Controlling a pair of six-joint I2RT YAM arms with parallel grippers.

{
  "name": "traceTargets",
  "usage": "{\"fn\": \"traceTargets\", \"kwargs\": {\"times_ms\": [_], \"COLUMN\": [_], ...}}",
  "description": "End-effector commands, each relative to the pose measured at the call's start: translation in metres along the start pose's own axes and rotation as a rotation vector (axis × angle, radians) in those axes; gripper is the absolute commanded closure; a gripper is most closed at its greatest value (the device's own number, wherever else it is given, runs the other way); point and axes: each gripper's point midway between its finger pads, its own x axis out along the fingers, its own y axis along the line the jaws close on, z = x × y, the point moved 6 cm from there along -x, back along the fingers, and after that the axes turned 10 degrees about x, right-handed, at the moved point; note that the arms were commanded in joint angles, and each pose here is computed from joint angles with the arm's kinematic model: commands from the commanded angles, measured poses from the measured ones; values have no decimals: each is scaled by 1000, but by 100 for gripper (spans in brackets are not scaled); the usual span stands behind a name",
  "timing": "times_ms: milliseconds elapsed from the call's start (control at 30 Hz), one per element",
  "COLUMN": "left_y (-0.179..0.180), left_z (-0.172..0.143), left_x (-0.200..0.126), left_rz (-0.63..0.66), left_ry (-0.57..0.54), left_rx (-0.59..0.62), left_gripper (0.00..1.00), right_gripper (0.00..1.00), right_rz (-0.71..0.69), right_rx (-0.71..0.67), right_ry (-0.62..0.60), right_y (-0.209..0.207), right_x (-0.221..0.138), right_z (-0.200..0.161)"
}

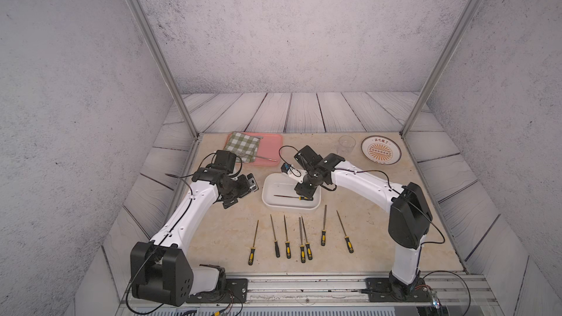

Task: Put the file tool into the storage box
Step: Place the file tool in the storage box, then pick up the file tool from the center of the board.

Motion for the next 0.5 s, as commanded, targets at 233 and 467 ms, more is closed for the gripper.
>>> {"fn": "traceTargets", "kwargs": {"times_ms": [233, 467], "left_y": [-14, -7], "left_z": [5, -4], "left_x": [-15, 5], "left_rz": [-104, -116], "left_ry": [-83, -59], "left_rx": [92, 100], "left_gripper": [2, 2], "right_gripper": [50, 47], "right_rz": [-258, -252], "right_rx": [465, 656], "right_ry": [-290, -100], "right_y": [-33, -26], "right_x": [-96, -79], "right_z": [-42, -127]}}
